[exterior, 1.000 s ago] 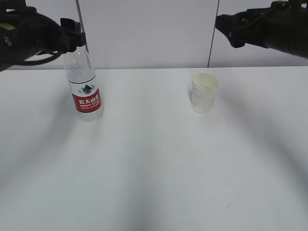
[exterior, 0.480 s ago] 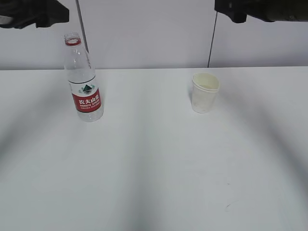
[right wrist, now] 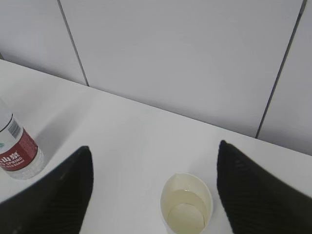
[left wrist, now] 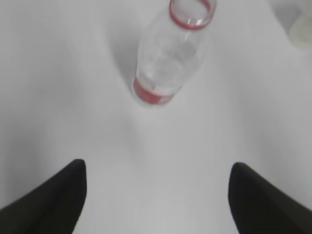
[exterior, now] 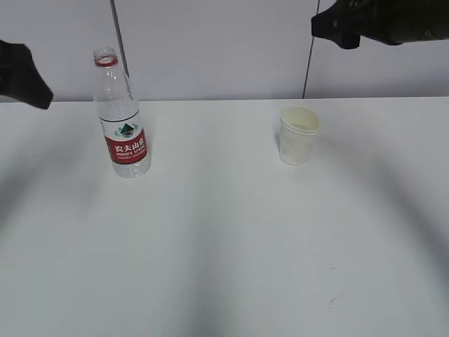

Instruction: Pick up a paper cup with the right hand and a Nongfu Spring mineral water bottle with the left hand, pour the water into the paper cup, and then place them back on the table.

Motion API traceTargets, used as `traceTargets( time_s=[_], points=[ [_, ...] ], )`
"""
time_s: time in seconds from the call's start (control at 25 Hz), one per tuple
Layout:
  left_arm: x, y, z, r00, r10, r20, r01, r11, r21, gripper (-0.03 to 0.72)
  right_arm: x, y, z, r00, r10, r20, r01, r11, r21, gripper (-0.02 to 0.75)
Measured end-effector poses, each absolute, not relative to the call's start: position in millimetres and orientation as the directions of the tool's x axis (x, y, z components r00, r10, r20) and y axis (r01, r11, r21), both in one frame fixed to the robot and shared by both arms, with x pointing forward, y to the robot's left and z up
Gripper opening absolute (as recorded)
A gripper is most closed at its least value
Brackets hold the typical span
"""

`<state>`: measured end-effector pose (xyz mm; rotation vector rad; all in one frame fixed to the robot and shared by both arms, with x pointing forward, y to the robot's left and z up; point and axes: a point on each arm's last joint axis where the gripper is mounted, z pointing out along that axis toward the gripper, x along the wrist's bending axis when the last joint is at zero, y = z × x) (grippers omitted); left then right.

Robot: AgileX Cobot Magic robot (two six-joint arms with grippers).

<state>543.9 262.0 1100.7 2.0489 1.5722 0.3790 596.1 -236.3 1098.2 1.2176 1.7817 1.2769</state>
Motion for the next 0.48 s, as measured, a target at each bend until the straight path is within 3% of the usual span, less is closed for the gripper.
traceTargets(
  time_s=[0.2,0.48],
  points=[
    [532.2,272.9,1093.6,0.18,0.983,-0.047,0.901,-0.146,0.408,0.544,595.8,-236.2,1097.6,-0.385,0.923,0.018,0.323,0.117,0.939,0.589],
    [517.9,283.2,1089.5,0.122,0.992,0.027,0.964,-0.125,0.236,0.544,595.5,-235.8,1097.4,-0.386,0.922,0.031,0.331,0.106,0.937,0.589]
  ],
)
